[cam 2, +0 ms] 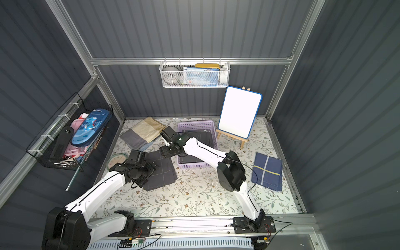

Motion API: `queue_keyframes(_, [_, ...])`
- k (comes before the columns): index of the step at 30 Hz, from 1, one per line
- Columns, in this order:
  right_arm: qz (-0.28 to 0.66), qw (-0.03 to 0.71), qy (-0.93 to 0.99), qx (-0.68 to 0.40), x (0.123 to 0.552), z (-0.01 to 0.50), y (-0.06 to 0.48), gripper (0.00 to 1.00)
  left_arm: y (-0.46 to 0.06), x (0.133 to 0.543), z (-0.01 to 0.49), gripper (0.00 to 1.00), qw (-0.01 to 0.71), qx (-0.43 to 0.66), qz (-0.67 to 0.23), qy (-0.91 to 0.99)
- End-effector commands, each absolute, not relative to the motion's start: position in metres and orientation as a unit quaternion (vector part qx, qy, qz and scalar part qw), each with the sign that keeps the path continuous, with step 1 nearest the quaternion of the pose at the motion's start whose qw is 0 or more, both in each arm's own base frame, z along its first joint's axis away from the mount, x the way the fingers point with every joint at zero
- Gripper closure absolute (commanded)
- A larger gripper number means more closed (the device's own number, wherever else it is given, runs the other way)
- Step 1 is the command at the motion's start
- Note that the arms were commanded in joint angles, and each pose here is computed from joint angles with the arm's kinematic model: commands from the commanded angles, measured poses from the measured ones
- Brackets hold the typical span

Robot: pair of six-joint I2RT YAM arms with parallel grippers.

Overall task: Put the folded pillowcase in the basket
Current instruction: Pick up the pillowcase from the center of the board.

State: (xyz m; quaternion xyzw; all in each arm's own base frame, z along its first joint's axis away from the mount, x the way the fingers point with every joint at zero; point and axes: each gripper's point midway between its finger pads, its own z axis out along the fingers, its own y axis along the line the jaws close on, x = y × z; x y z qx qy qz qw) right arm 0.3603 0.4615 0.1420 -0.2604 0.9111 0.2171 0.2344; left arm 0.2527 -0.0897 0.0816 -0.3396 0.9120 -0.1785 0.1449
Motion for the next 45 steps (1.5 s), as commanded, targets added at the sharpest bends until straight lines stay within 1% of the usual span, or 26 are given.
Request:
queue_keyframes(1, [0.198,0.215,0.912,-0.287,0.363,0.125,0.465,0.31,-0.092,0.248,0.082,0.01,0.13,-0.336,-0.182,0.915])
queue_keyframes(4, [0.195,0.208,0.917,-0.28,0.378,0.104,0.473,0.31,-0.089,0.252,0.077,0.0,0.126,-0.344,-0.171,0.915])
queue_keyframes(10, [0.186,0.206,0.918,-0.283,0.397,0.075,0.481,0.3,-0.071,0.242,0.055,0.0,0.111,-0.38,-0.131,0.909])
queue_keyframes(14, [0.177,0.205,0.922,-0.277,0.408,0.055,0.478,0.29,-0.069,0.24,0.054,0.0,0.1,-0.401,-0.127,0.902])
queue_keyframes(19, [0.168,0.197,0.928,-0.268,0.419,0.029,0.47,0.29,-0.065,0.246,0.067,0.01,0.1,-0.408,-0.106,0.901])
queue_keyframes(24, [0.183,0.182,0.928,-0.269,0.418,0.014,0.474,0.3,-0.063,0.247,0.062,0.01,0.077,-0.413,-0.083,0.904])
queue_keyframes(28, [0.189,0.168,0.928,-0.274,0.416,-0.001,0.476,0.34,-0.064,0.247,0.059,0.01,0.075,-0.415,-0.085,0.903])
queue_keyframes(31, [0.2,0.16,0.927,-0.273,0.413,-0.008,0.479,0.48,-0.066,0.244,0.055,0.0,0.075,-0.417,-0.095,0.901])
queue_keyframes(33, [0.2,0.157,0.928,-0.273,0.413,-0.008,0.479,0.6,-0.066,0.24,0.052,0.01,0.069,-0.417,-0.094,0.901])
queue_keyframes(35, [0.198,0.156,0.928,-0.273,0.412,-0.009,0.478,0.75,-0.066,0.239,0.05,0.01,0.068,-0.417,-0.096,0.901])
queue_keyframes(38, [0.189,0.156,0.929,-0.277,0.412,-0.005,0.474,0.91,-0.066,0.24,0.051,0.01,0.066,-0.415,-0.09,0.903])
queue_keyframes(39, [0.176,0.16,0.931,-0.276,0.414,-0.004,0.47,0.98,-0.065,0.244,0.051,0.01,0.068,-0.414,-0.086,0.904])
queue_keyframes(40, [0.159,0.165,0.934,-0.273,0.417,-0.002,0.463,1.0,-0.063,0.247,0.051,0.01,0.07,-0.412,-0.078,0.905])
queue_keyframes(45, [0.088,0.203,0.937,-0.27,0.424,0.025,0.432,1.0,-0.061,0.25,0.053,0.0,0.069,-0.409,-0.066,0.908])
